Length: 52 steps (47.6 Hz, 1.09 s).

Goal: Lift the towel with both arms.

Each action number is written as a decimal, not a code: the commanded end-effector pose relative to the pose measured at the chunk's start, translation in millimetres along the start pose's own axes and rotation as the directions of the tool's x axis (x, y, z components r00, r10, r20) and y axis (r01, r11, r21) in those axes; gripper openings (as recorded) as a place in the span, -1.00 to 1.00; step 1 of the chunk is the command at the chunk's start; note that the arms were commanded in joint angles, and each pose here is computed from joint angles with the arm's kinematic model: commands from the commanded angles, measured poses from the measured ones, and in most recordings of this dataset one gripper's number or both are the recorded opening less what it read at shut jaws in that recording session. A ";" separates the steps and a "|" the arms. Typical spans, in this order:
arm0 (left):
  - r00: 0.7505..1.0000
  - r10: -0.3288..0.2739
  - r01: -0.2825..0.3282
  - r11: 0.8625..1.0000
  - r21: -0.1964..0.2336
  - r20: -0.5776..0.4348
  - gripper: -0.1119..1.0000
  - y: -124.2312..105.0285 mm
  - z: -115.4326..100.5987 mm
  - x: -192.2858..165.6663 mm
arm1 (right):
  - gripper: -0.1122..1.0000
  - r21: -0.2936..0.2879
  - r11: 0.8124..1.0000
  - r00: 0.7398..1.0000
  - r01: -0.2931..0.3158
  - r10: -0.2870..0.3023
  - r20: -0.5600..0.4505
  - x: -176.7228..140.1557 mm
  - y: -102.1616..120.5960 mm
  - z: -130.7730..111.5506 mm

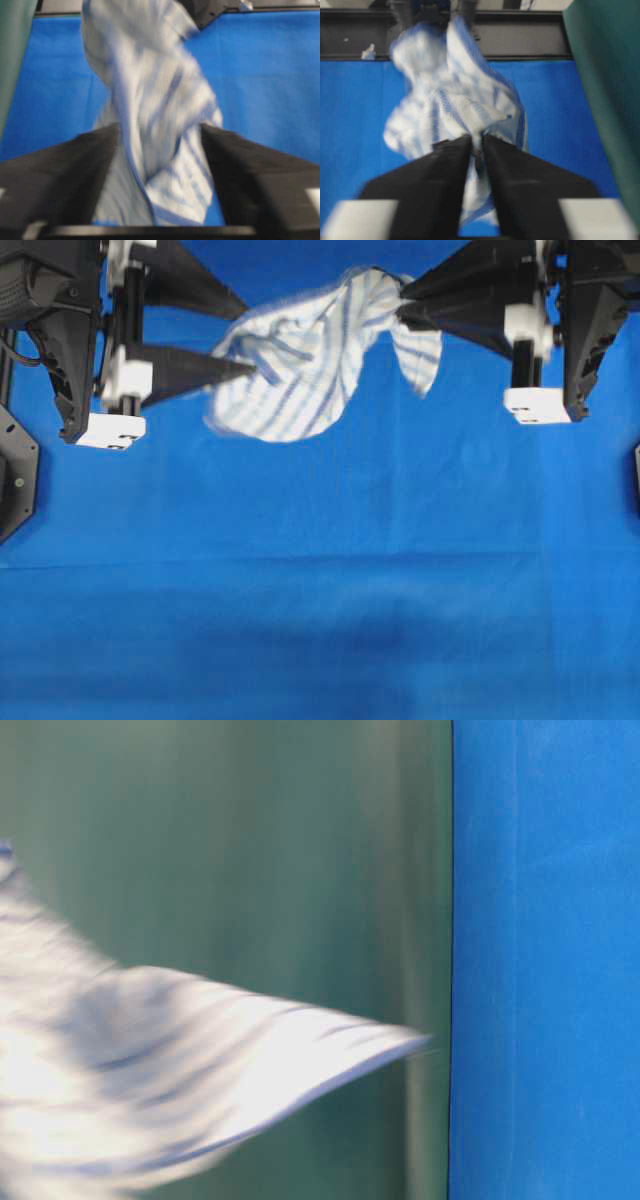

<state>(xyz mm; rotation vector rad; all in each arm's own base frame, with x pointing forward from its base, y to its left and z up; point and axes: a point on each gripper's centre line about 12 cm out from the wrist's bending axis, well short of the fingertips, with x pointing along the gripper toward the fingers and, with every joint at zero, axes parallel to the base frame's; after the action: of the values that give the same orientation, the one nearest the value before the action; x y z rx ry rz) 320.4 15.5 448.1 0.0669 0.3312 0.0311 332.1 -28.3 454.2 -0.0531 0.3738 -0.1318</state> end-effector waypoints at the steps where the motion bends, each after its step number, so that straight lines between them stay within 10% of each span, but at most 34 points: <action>1: 0.999 0.003 -0.003 1.000 -0.001 0.032 0.47 0.5 7.2 -7.2 | 0.01 -0.007 1.000 1.000 0.010 -0.009 0.026 -5.2 -2.1 7.9; 6: 1.000 0.001 -0.001 1.000 -0.003 0.026 0.81 0.3 4.9 -6.2 | 0.42 -0.015 1.000 1.000 0.020 -0.020 0.021 -4.6 -3.3 6.6; 20: 1.000 -0.009 0.009 1.000 -0.008 -0.016 0.77 -3.3 -13.9 2.7 | 0.35 -0.010 1.000 1.000 0.017 -0.018 -0.020 3.5 -2.2 -8.4; 52: 0.999 -0.039 0.039 0.999 -0.016 -0.033 0.77 -28.7 -181.2 72.5 | 0.34 0.137 0.990 0.970 -0.025 0.057 -0.236 82.0 23.1 -172.1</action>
<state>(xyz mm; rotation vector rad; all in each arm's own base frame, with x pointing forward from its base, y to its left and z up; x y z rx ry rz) 328.5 1.1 255.9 0.0526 0.3912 -0.0065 344.1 -23.3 265.6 0.0955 0.6284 -0.1312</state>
